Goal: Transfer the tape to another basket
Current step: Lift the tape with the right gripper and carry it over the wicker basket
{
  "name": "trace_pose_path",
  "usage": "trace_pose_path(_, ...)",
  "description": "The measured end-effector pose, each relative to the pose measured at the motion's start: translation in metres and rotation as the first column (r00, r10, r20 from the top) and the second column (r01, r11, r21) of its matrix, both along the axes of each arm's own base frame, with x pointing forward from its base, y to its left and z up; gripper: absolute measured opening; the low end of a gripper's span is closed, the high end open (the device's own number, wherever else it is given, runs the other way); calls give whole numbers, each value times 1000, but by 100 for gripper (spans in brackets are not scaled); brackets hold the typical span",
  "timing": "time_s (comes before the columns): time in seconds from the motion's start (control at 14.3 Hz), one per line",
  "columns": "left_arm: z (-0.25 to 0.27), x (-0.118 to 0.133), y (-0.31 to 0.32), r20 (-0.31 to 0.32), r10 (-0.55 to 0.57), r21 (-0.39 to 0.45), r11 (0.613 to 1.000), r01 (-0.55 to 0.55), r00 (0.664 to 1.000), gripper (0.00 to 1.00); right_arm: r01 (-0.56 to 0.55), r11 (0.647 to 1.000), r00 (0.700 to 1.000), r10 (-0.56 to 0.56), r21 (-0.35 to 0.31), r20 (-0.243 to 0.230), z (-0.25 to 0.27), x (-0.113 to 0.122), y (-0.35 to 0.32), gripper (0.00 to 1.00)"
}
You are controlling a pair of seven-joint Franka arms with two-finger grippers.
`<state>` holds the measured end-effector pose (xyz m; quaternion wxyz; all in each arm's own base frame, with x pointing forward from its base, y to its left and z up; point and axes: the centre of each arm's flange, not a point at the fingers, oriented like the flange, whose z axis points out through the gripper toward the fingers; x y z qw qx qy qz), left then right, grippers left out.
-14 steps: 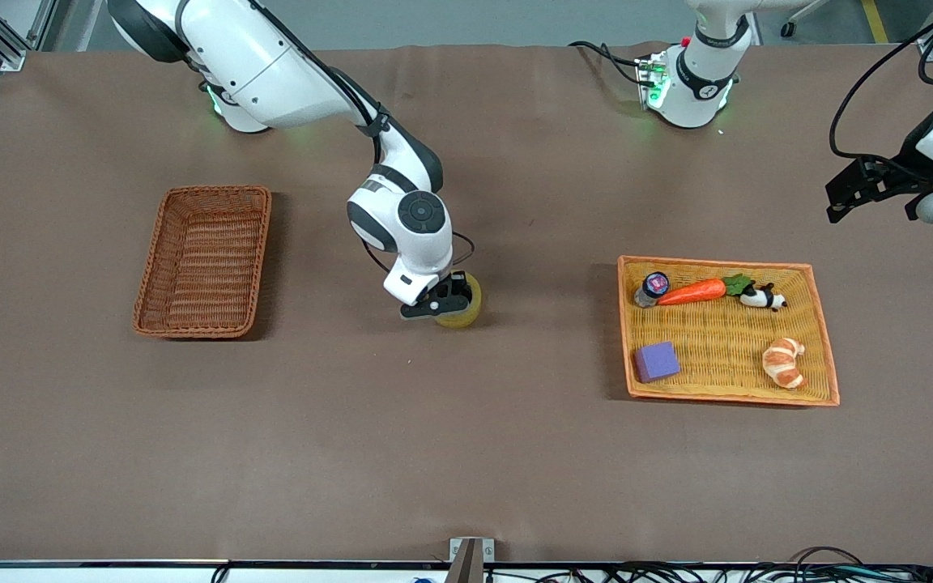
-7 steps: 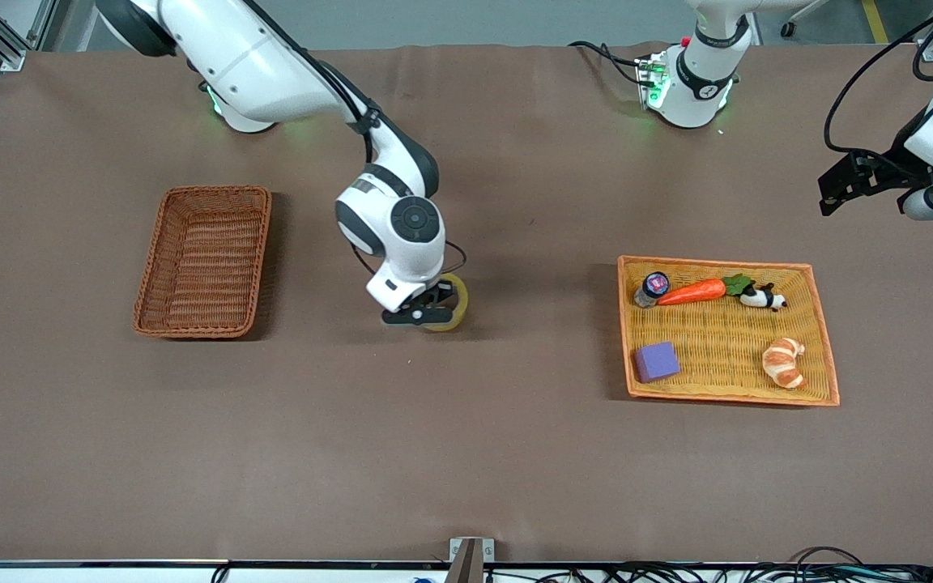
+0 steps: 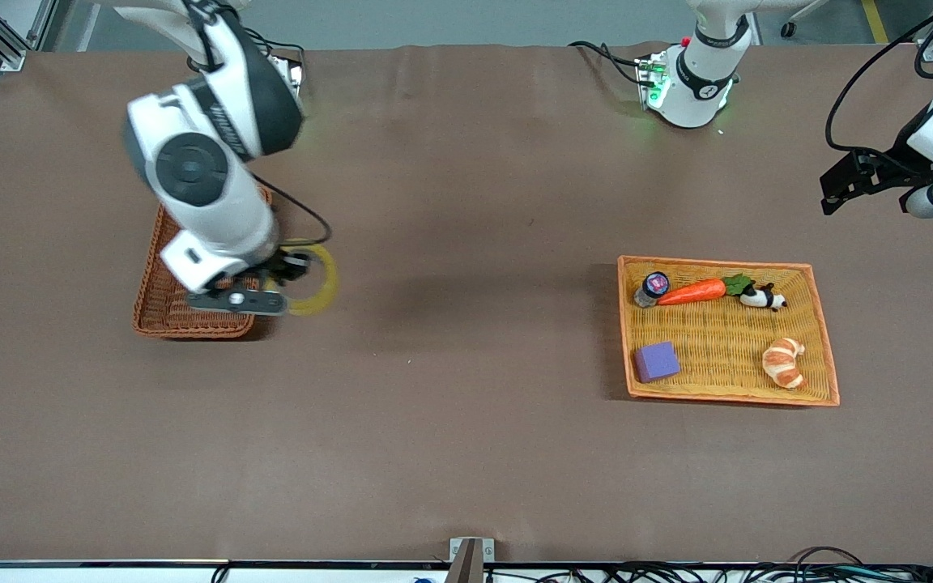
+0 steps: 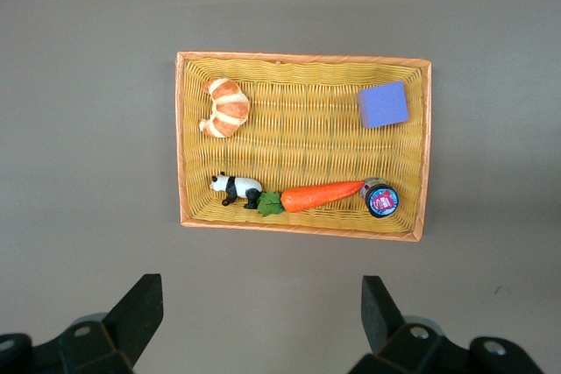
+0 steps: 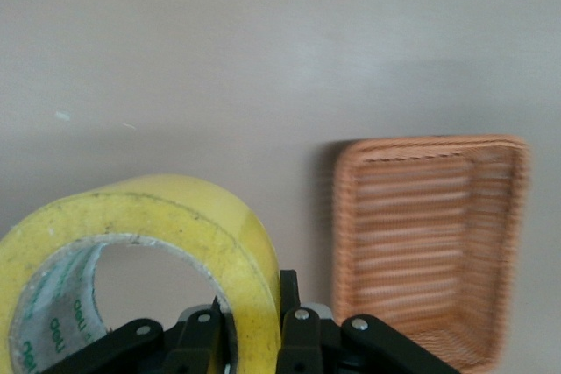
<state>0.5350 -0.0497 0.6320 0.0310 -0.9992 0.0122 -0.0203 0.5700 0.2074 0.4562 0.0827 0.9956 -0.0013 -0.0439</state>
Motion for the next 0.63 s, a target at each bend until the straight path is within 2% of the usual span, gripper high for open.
trace_pose_path(0.21, 1, 0, 1, 1, 2, 0, 1000, -2, 1000, 100, -71, 997, 995, 71, 2, -71, -10, -12, -108, 22)
trace_pose_path(0.35, 1, 0, 2, 2, 4, 0, 1000, -4, 1000, 100, -102, 994, 992, 104, 28, -67, -32, -30, -160, 22)
trace_pose_path(0.63, 2, 0, 3, 4, 6, 0, 1000, -6, 1000, 100, -151, 985, 987, 154, 81, -40, -109, -86, -230, 22)
